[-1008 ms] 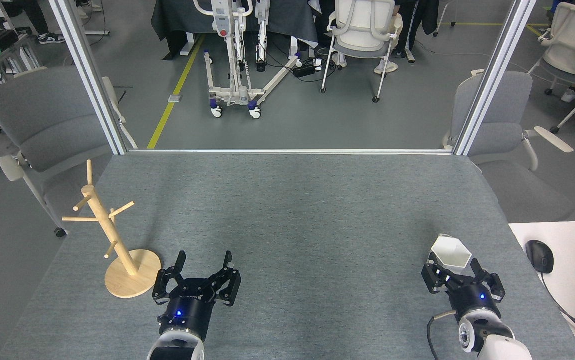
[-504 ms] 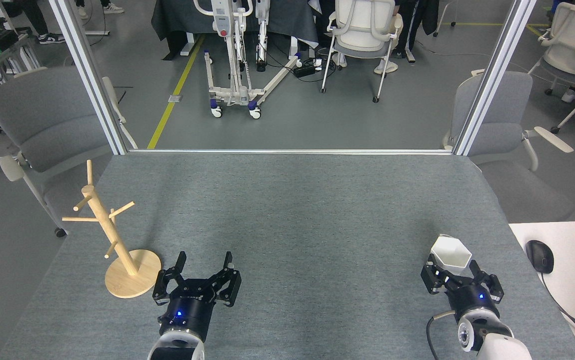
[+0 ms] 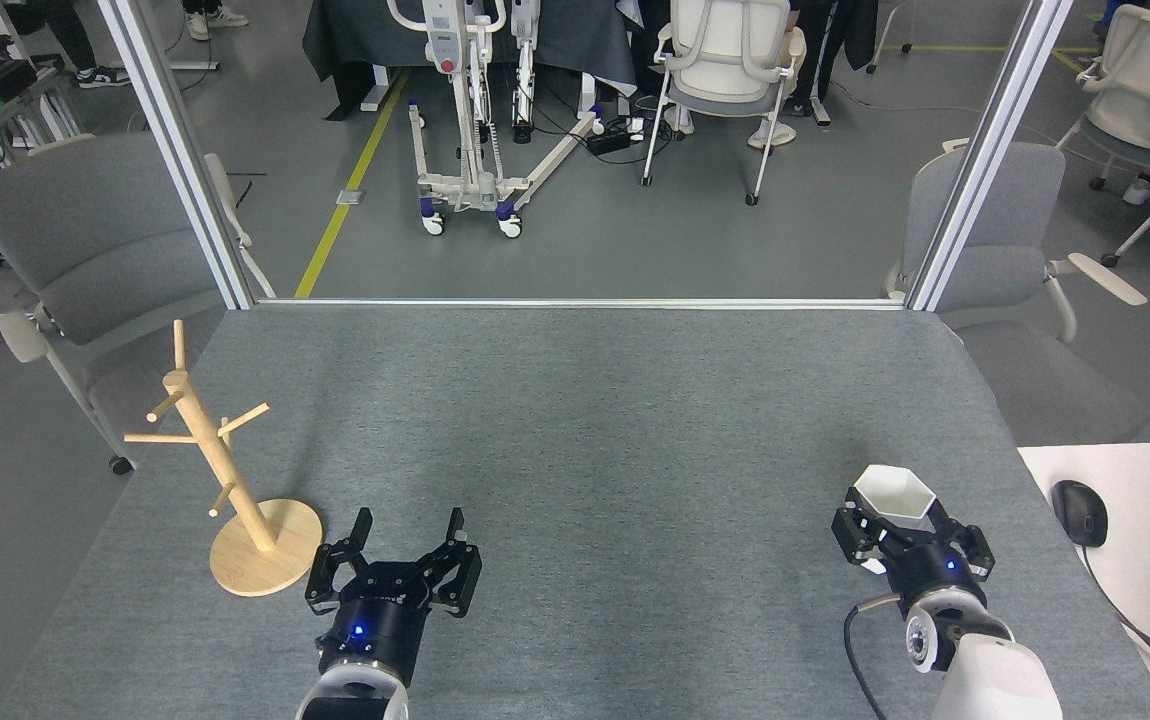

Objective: Hang cup on storage rack
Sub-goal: 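Lift the white cup slightly with the right gripper and hold it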

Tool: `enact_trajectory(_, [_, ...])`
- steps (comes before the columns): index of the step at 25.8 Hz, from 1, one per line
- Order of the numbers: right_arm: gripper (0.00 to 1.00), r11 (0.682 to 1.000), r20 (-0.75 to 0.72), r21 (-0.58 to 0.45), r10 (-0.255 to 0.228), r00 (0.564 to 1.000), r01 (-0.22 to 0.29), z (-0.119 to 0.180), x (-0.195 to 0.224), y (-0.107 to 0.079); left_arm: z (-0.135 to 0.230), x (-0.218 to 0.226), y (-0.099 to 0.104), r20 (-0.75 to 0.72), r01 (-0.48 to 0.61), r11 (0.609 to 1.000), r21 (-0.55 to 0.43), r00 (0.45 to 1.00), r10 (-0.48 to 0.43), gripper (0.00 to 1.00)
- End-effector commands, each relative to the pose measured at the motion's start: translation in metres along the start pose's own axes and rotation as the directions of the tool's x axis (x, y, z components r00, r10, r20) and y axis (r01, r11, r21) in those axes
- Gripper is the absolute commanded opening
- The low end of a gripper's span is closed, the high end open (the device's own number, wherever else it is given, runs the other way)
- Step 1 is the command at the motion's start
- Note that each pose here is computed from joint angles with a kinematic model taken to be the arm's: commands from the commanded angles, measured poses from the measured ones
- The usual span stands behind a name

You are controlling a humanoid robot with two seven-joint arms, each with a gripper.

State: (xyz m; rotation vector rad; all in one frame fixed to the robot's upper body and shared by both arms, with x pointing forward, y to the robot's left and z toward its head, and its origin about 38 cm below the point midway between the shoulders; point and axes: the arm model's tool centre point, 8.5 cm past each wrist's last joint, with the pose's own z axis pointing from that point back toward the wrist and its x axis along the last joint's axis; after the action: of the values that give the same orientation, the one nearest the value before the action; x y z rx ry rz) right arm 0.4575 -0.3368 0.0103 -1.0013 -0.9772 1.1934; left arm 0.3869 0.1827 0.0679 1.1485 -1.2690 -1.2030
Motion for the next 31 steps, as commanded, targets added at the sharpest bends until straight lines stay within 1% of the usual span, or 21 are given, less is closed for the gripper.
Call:
enact_trajectory(1, [1.00, 1.000, 0.000, -0.004, -0.001, 1.000, 0.001, -0.001, 0.000, -0.001, 0.000, 0.000, -0.004, 0.000, -0.001, 1.000, -0.009, 1.000, 0.001, 0.99])
enact_trajectory(7, [0.99, 1.000, -0.018, -0.006, -0.005, 1.000, 0.005, -0.001, 0.000, 0.000, 0.000, -0.001, -0.005, -0.002, -0.001, 1.000, -0.012, 1.000, 0.001, 0.99])
enact_trajectory(9, [0.99, 1.000, -0.045, -0.006, -0.007, 0.999, 0.007, -0.001, -0.001, 0.000, 0.000, 0.000, -0.005, 0.000, -0.001, 1.000, -0.012, 1.000, 0.001, 0.99])
enact_trajectory(14, [0.99, 1.000, -0.084, 0.003, 0.007, 0.996, -0.007, -0.001, 0.004, 0.003, 0.000, -0.001, -0.008, -0.002, -0.001, 1.000, -0.018, 1.000, 0.001, 0.99])
enact_trajectory(19, [0.99, 1.000, -0.118, 0.001, 0.000, 0.993, 0.000, -0.002, 0.005, 0.003, 0.000, -0.001, -0.008, -0.002, -0.001, 1.000, -0.018, 1.000, 0.001, 0.99])
enact_trajectory(21, [0.99, 1.000, -0.113, 0.006, 0.006, 0.994, -0.005, -0.002, 0.014, 0.005, 0.000, -0.001, -0.008, -0.002, -0.001, 1.000, -0.018, 1.000, 0.001, 0.99])
enact_trajectory(24, [0.99, 0.999, -0.099, 0.018, 0.033, 0.995, -0.031, -0.003, 0.025, 0.009, 0.000, -0.001, -0.008, -0.004, -0.001, 1.000, -0.018, 1.000, 0.001, 0.99])
enact_trajectory(26, [0.99, 0.999, -0.091, 0.021, 0.042, 0.995, -0.040, -0.003, 0.028, 0.010, 0.000, -0.002, -0.008, -0.004, 0.001, 1.000, -0.018, 1.000, -0.001, 0.99])
enact_trajectory(31, [0.99, 0.999, -0.081, 0.023, 0.040, 0.996, -0.038, -0.004, 0.038, 0.011, 0.000, -0.002, -0.008, -0.004, 0.001, 1.000, -0.018, 1.000, -0.001, 0.99])
